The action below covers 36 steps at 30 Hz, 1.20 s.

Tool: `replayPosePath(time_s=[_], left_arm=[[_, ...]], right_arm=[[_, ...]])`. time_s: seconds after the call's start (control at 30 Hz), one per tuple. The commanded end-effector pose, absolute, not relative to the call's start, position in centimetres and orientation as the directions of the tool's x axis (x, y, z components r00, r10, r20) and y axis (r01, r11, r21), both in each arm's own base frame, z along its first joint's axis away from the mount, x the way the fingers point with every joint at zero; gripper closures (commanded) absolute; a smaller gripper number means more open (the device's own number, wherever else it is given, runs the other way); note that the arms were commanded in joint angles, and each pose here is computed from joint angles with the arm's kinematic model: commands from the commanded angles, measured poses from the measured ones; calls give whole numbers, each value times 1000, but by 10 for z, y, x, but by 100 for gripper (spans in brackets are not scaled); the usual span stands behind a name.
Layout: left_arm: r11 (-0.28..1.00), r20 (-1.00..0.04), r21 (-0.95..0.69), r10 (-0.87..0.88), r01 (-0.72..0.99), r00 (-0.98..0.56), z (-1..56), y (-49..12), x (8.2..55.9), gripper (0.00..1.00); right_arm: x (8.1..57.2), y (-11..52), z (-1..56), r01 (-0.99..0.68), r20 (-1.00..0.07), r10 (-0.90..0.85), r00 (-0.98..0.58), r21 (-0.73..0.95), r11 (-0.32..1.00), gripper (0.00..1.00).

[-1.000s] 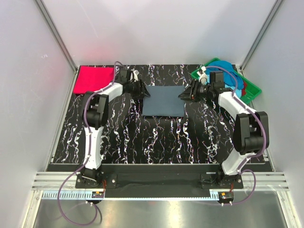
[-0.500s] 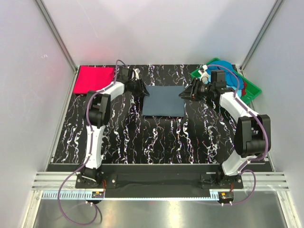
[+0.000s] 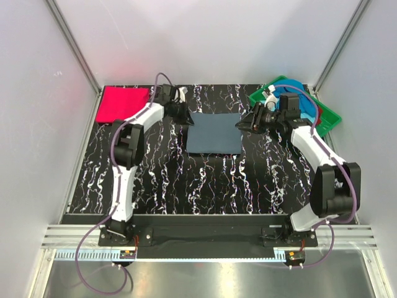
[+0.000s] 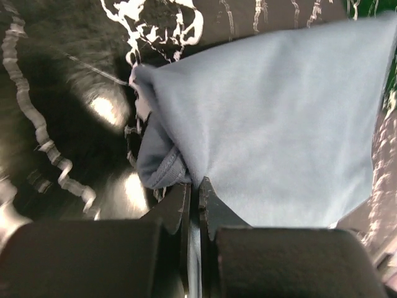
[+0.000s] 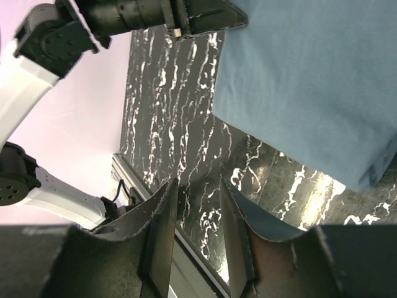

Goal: Fold and stack the t-shirts
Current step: Neatly place the folded tshirt to the corner

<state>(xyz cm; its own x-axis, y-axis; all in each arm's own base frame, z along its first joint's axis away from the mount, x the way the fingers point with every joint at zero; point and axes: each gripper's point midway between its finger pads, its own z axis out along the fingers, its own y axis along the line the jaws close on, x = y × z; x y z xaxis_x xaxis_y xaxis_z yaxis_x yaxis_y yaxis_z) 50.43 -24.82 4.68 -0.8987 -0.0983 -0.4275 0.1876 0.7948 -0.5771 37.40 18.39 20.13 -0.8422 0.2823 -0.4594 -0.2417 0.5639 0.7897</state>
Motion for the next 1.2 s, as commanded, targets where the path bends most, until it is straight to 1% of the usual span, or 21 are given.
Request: replayPosePath(time_s=[0.0, 0.03, 0.07, 0.1, 0.17, 0.37, 0.47, 0.63, 0.67, 0.77, 0.9, 0.97, 1.17], left_arm=[[849, -659, -389, 14, 357, -752, 148, -220, 515, 100], [871, -687, -346, 18, 349, -726, 163, -209, 519, 100], [877, -699, -314, 44, 362, -713, 167, -202, 519, 100], [884, -693, -301, 55, 358, -719, 169, -196, 516, 100], [906, -716, -246, 70, 344, -695, 183, -174, 520, 100], [964, -782, -100, 76, 246, -619, 227, -100, 534, 100], [975, -813, 12, 139, 222, -566, 247, -70, 543, 100], [976, -829, 141, 207, 163, -520, 267, -31, 558, 100], [970, -824, 175, 240, 172, -513, 268, -26, 560, 100], [958, -817, 261, 284, 118, -501, 278, -4, 568, 100], [955, -837, 287, 287, 73, -467, 297, 15, 578, 100], [952, -834, 300, 295, 65, -466, 297, 22, 581, 100], [936, -831, 332, 350, 119, -433, 296, 22, 588, 100]], right_arm=[[367, 182, 228, -288, -513, 300, -804, 777, 559, 59], [367, 182, 231, -290, -517, 303, -800, 777, 559, 58], [365, 182, 234, -295, -522, 305, -796, 776, 557, 58], [365, 182, 235, -296, -523, 307, -795, 776, 557, 57], [363, 182, 238, -297, -523, 310, -794, 779, 553, 57], [361, 181, 235, -294, -524, 312, -793, 777, 557, 56], [364, 182, 236, -295, -523, 316, -791, 780, 553, 56], [371, 182, 238, -304, -533, 323, -782, 778, 549, 56], [372, 183, 237, -305, -532, 321, -784, 779, 548, 56], [375, 183, 235, -303, -531, 323, -784, 781, 547, 56], [376, 183, 233, -303, -531, 323, -784, 781, 547, 56], [376, 183, 233, -303, -531, 323, -784, 781, 547, 56], [378, 183, 234, -310, -540, 324, -777, 776, 550, 56]])
